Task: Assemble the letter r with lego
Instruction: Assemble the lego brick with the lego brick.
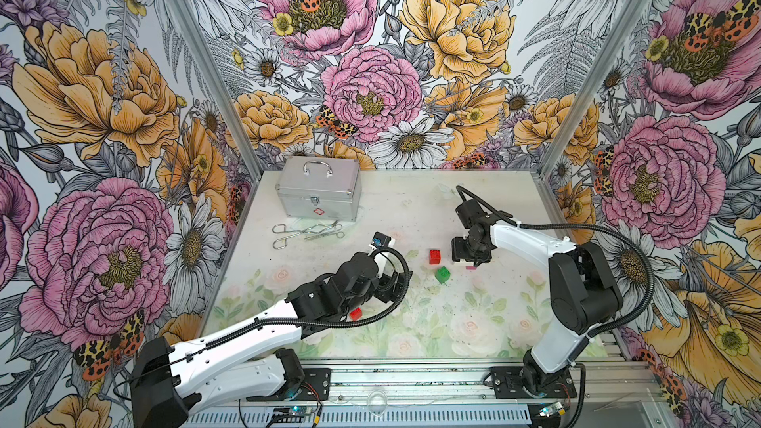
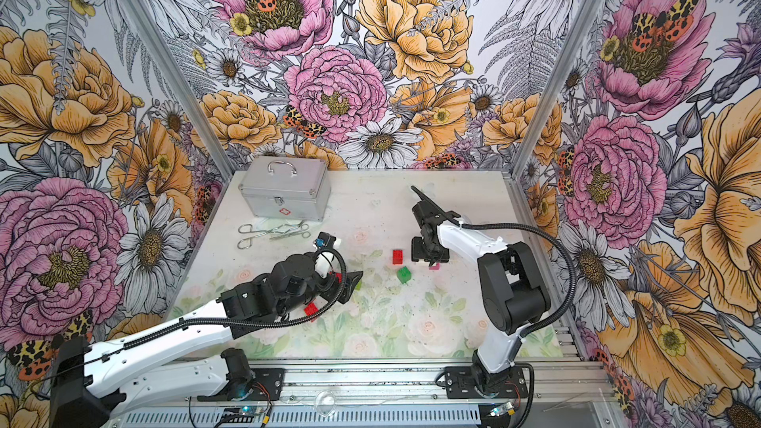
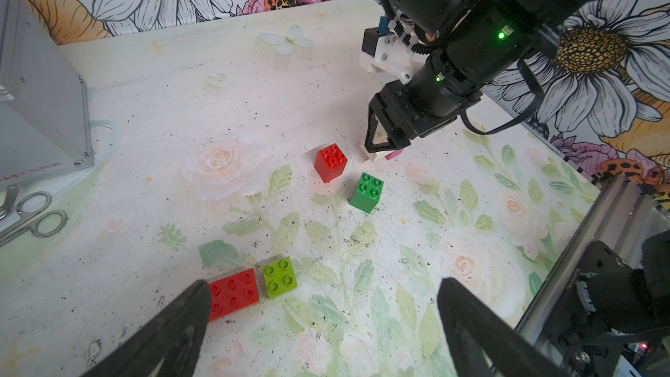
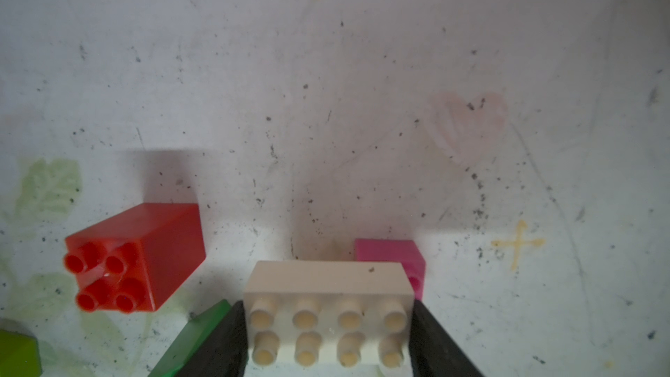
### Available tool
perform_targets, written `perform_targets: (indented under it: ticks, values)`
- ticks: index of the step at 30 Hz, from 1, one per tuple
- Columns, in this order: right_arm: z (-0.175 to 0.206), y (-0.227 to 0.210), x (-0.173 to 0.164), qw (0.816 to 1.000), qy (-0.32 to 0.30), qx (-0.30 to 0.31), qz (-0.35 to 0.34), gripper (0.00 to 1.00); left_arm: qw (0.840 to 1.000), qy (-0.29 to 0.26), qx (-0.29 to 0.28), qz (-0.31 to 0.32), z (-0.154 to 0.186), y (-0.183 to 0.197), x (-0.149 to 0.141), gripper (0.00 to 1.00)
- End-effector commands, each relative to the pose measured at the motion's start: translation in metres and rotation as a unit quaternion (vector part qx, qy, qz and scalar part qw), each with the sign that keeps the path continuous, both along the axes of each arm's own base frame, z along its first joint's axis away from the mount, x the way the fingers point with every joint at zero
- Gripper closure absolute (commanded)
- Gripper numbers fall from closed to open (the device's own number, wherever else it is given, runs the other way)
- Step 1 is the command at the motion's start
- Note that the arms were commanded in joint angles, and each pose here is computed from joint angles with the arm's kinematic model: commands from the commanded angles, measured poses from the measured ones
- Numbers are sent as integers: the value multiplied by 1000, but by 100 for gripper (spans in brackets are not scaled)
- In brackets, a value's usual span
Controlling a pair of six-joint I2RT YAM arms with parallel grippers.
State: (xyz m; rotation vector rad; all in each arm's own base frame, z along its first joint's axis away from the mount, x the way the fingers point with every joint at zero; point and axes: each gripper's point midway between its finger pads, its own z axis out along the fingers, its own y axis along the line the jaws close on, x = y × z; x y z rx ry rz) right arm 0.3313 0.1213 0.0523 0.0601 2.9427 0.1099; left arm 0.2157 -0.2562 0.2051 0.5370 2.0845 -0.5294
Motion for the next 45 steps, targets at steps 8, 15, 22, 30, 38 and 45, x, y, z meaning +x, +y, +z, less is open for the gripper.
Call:
perform_targets:
  ticks: [8, 15, 22, 30, 38, 45]
  values:
    - [-4, 4, -1, 1000, 2, 12, -3, 60, 1000, -5, -19, 1, 6, 6, -3, 1]
    - [1, 6, -1, 1000, -3, 17, 1, 60, 1000, 2, -19, -4, 4, 3, -5, 1]
    - [7, 8, 1, 1000, -9, 19, 5, 60, 1000, 2, -19, -7, 5, 1, -4, 1]
    - [11, 8, 2, 1000, -13, 15, 8, 60, 1000, 2, -23, -6, 5, 2, -6, 1]
    - [13, 9, 2, 1000, -12, 13, 11, 60, 1000, 0, -24, -5, 7, 3, -5, 1]
    - [20, 13, 5, 1000, -20, 15, 14, 60, 1000, 0, -23, -5, 5, 4, -6, 1]
